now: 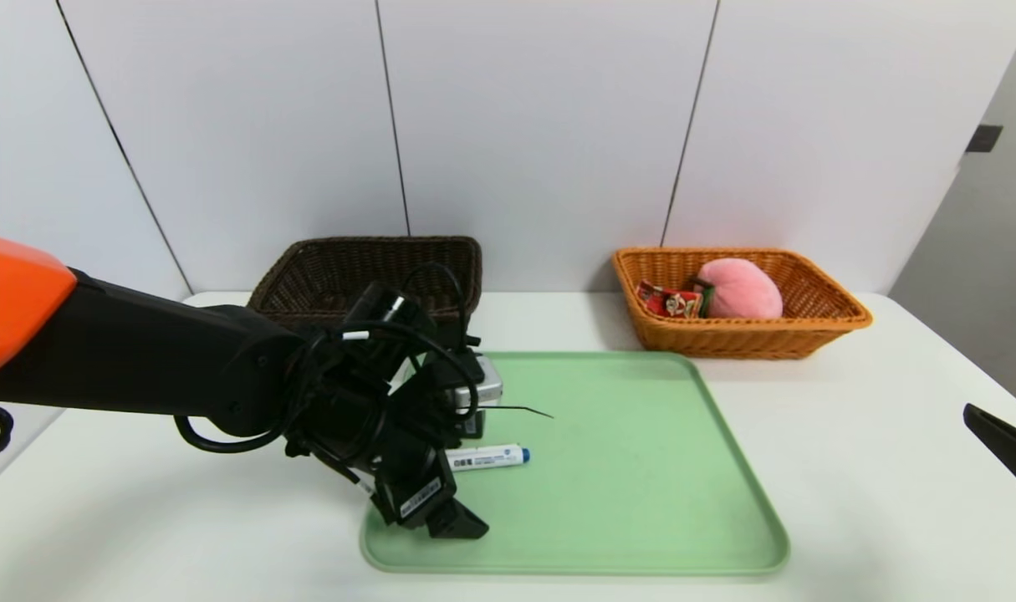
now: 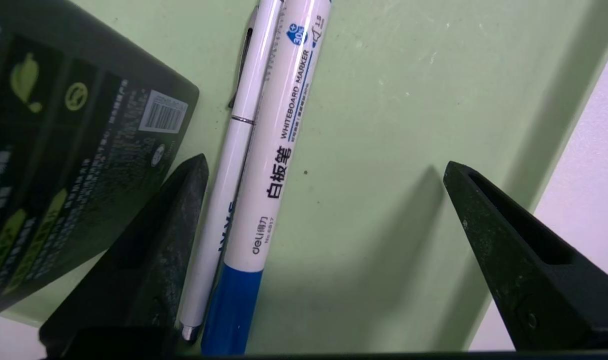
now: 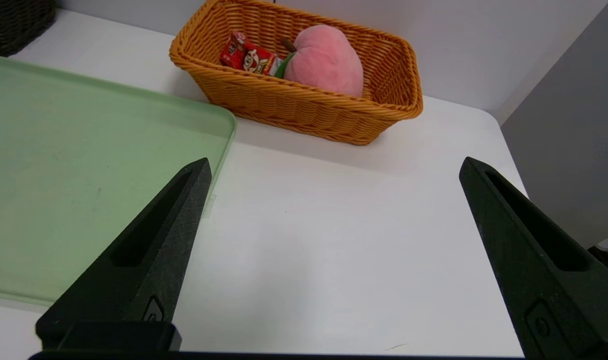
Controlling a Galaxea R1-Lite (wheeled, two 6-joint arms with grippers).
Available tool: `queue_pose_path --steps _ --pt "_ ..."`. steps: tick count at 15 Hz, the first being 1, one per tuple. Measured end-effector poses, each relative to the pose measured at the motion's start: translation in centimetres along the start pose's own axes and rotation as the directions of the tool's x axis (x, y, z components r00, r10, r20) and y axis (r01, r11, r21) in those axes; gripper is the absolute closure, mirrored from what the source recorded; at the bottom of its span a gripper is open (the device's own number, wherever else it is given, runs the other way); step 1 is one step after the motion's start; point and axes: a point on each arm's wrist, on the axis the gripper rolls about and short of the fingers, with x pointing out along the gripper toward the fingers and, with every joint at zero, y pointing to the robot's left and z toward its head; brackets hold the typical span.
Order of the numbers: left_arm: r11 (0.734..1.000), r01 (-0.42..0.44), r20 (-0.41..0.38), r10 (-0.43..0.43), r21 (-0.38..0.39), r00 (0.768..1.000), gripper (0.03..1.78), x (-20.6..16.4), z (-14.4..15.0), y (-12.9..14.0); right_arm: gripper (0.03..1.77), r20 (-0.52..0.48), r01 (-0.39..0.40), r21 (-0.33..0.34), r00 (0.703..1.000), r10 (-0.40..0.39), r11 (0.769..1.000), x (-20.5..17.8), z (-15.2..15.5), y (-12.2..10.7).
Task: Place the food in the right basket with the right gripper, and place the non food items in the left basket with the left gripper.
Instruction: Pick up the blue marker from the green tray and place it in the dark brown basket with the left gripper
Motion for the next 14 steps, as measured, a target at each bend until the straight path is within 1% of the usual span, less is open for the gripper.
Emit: queue_pose_path --steps 1,3,5,6,8,9,10,11,14 --pt "1.000 0.000 -0.001 0.000 0.002 1.000 0.15 0.10 -0.06 0.03 0.09 0.000 0.000 0.000 1.000 0.000 1.000 0.01 0.00 0.00" --pt "1.000 0.001 -0.001 -0.001 0.001 1.000 0.47 0.20 -0.08 0.10 0.09 -0.002 0.000 0.000 1.000 0.000 1.000 0.04 -0.01 0.01" --pt "1.000 0.001 -0.001 -0.001 -0.002 1.000 0.74 0.25 -0.04 0.13 0.09 -0.002 0.000 0.000 1.000 0.000 1.000 0.06 -0.01 0.01" --pt "1.000 0.000 -0.003 0.000 -0.003 1.000 0.85 0.25 -0.05 0.13 0.09 -0.003 -0.001 0.000 1.000 0.001 1.000 0.07 -0.01 0.01" --pt "1.000 0.000 -0.005 0.000 -0.004 1.000 1.03 0.23 -0.12 0.08 0.09 -0.003 -0.001 0.000 1.000 0.001 1.000 0.07 -0.01 0.01" --pt "1.000 0.001 -0.007 -0.001 -0.004 1.000 1.29 0.19 -0.17 0.03 0.09 -0.003 -0.001 0.000 1.000 0.001 1.000 0.07 -0.03 0.01" --pt "1.000 0.002 -0.009 -0.003 -0.005 1.000 1.62 0.14 -0.21 -0.01 0.09 -0.004 -0.001 0.000 1.000 0.001 1.000 0.07 -0.04 0.02" --pt "1.000 0.002 -0.008 -0.002 -0.003 1.000 1.59 0.08 -0.20 -0.03 0.09 -0.004 -0.001 0.000 1.000 0.001 1.000 0.06 -0.06 0.02" --pt "1.000 0.001 -0.008 -0.001 -0.002 1.000 1.59 -0.13 -0.30 -0.17 0.09 -0.003 -0.001 -0.001 1.000 0.001 1.000 0.03 -0.06 0.01"
